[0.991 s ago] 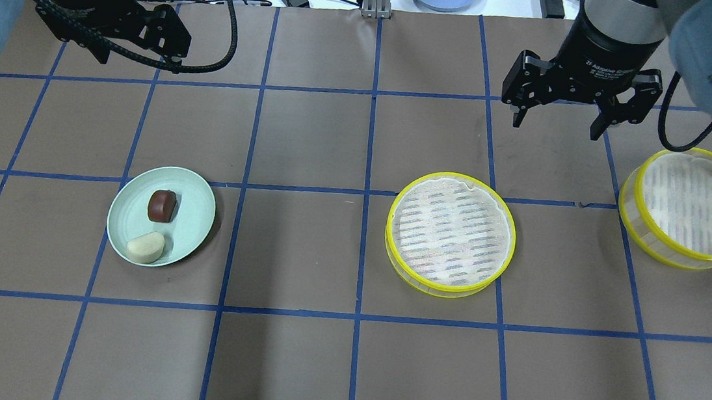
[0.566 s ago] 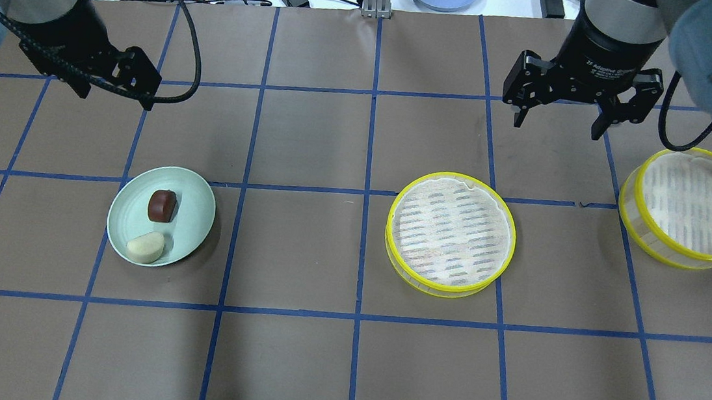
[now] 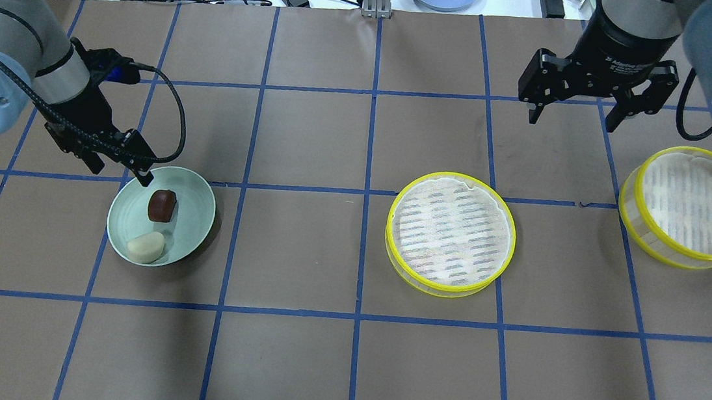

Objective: Stack buns with steamer

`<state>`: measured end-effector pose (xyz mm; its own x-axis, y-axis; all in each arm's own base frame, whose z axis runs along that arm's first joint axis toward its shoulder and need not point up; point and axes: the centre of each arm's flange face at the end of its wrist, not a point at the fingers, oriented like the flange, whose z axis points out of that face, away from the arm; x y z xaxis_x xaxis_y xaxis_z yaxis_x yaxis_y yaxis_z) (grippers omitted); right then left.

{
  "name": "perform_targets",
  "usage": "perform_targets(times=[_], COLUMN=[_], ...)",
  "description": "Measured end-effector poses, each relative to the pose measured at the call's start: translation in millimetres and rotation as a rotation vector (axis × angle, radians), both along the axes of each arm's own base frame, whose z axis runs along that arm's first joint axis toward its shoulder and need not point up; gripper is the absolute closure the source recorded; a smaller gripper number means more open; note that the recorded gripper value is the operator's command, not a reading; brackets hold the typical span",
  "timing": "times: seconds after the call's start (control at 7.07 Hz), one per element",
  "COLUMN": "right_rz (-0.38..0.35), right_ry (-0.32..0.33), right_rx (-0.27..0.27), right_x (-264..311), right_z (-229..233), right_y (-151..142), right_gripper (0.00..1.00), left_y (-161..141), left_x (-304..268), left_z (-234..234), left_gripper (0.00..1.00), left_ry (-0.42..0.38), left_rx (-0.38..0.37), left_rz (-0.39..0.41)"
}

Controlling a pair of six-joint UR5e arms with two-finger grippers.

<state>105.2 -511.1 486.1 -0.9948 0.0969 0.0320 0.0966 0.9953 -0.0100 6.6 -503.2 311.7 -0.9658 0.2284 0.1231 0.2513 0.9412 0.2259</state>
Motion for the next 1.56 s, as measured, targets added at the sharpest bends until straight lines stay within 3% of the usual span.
perform_targets(times=[0.57, 0.71, 0.99, 1.13, 1.27, 1.42, 1.56], right_rz=[-0.012, -0.013, 0.053, 0.11, 0.161, 0.216, 0.275], right_ry=[0.026, 0.054, 0.06, 0.061, 0.061, 0.061, 0.064], right_rx=[0.035, 0.038, 0.063, 0.066, 0.065, 0.059, 0.036], right_x=[-95.5, -127.2, -204.0, -239.8, -276.5, -312.2, -340.3], right_z=[-19.2, -29.5, -63.1, -84.6, -107.9, -133.1, -156.1], right_y=[-24.2, -34.5, -52.9, -62.5, -70.2, -76.5, -83.1], right_gripper=[0.0, 0.0, 0.0, 0.0, 0.0, 0.0, 0.0], left_y=[7.1, 6.6, 6.2, 6.1, 4.8, 2.9, 2.0], left_x=[6.5, 7.2, 8.7, 9.6, 10.5, 11.2, 11.6], left_z=[-91.6, -101.5, -111.3, -116.7, -122.3, -126.9, -132.3], left_gripper=[0.0, 0.0, 0.0, 0.22, 0.37, 0.61, 0.76], left_ry=[0.003, 0.009, 0.015, 0.013, 0.013, 0.013, 0.013], left_rx=[0.215, 0.236, 0.255, 0.268, 0.278, 0.285, 0.295], left_rz=[-0.039, -0.048, -0.061, -0.067, -0.07, -0.071, -0.068])
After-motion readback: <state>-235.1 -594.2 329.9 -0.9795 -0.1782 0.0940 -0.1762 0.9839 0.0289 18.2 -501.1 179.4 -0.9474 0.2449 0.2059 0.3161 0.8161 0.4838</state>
